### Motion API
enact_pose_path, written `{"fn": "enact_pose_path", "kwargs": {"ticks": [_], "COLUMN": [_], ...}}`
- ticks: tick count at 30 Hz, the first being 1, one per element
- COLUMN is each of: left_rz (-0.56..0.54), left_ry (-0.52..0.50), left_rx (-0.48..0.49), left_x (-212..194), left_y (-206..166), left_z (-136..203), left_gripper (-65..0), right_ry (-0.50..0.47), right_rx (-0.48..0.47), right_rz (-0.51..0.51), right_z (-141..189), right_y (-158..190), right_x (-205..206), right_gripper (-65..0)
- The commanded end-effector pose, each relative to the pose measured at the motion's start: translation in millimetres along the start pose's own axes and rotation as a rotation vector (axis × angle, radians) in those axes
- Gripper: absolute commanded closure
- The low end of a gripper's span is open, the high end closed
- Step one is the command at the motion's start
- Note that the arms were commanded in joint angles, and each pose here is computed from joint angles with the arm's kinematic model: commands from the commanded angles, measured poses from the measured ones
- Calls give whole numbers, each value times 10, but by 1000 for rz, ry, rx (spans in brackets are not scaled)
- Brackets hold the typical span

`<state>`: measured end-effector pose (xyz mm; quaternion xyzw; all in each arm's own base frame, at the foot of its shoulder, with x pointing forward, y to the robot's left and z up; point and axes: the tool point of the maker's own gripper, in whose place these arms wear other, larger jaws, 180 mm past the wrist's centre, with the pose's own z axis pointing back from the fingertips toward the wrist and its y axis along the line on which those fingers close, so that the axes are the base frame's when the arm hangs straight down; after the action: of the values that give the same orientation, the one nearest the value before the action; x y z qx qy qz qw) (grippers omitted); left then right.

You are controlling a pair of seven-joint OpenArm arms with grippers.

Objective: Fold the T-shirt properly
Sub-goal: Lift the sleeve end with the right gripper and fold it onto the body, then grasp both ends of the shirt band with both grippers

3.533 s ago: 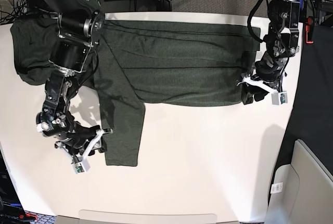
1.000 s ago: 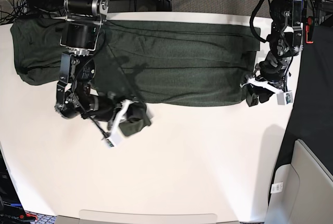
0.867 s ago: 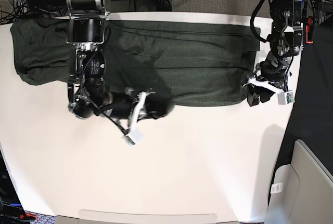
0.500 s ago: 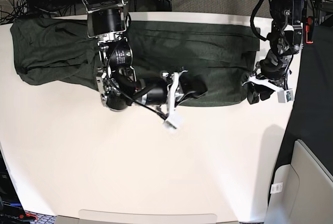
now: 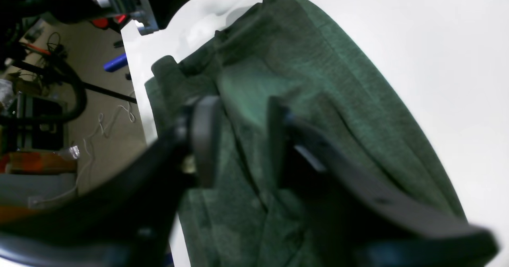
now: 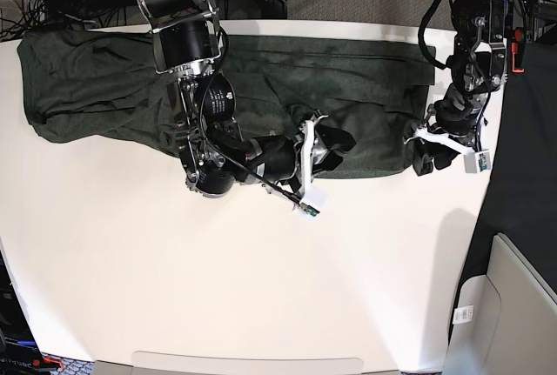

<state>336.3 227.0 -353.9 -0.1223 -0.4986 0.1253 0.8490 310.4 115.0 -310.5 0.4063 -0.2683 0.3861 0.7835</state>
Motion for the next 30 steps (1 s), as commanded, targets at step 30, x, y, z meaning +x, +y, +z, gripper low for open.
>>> {"fn": "enact_pose_path", "kwargs": {"ticks": [30], "left_rz": [-62], "left_ry": [338], "left_rx": [39], "left_x": [-333], "left_y": [212], "left_z": [403], "left_gripper": [-327], "right_ry": [8], "right_rx": [-464], "right_rz": [-15], "right_z": [1768], "right_y": [-810], "right_x": [-871], "right_gripper": [-416]}}
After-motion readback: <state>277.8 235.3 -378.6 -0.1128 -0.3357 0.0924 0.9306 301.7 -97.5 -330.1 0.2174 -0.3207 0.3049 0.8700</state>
